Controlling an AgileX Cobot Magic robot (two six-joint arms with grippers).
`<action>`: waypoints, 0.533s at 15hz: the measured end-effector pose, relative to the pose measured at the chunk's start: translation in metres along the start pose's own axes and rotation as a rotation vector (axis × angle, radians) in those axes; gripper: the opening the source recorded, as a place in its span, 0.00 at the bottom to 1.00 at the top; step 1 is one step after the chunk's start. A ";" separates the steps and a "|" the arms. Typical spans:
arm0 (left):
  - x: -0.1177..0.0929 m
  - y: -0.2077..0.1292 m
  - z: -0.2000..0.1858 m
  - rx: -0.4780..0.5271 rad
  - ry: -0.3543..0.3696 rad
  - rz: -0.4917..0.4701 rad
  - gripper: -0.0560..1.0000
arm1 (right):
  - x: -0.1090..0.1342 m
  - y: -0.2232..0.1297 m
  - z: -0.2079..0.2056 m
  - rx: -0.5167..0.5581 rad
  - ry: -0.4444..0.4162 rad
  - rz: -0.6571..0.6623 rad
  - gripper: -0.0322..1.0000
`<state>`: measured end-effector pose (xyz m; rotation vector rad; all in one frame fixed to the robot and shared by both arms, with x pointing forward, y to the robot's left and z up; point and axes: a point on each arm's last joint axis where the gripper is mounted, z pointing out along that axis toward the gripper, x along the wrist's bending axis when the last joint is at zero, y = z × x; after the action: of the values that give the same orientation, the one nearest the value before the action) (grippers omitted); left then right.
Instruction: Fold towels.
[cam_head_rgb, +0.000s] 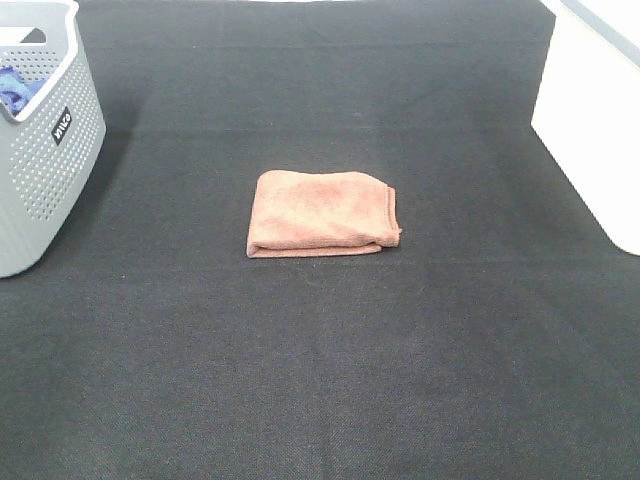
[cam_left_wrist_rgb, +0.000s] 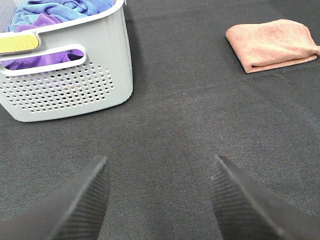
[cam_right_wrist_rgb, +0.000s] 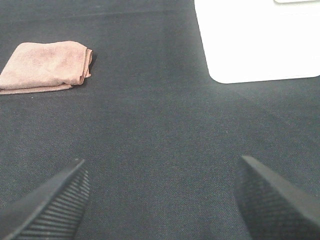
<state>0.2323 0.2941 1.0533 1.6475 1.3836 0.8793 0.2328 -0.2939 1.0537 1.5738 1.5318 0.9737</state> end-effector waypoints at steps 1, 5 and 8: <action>0.000 0.000 0.000 0.000 0.000 0.000 0.60 | 0.000 0.000 0.000 0.000 0.000 0.000 0.76; 0.000 0.000 0.000 0.000 0.000 0.000 0.60 | 0.000 0.000 0.000 0.000 0.000 0.000 0.76; 0.000 0.000 0.000 0.000 0.000 0.000 0.60 | 0.001 0.000 0.000 0.001 0.033 -0.007 0.76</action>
<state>0.2323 0.2941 1.0533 1.6475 1.3836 0.8793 0.2326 -0.2934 1.0537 1.5589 1.5596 0.9994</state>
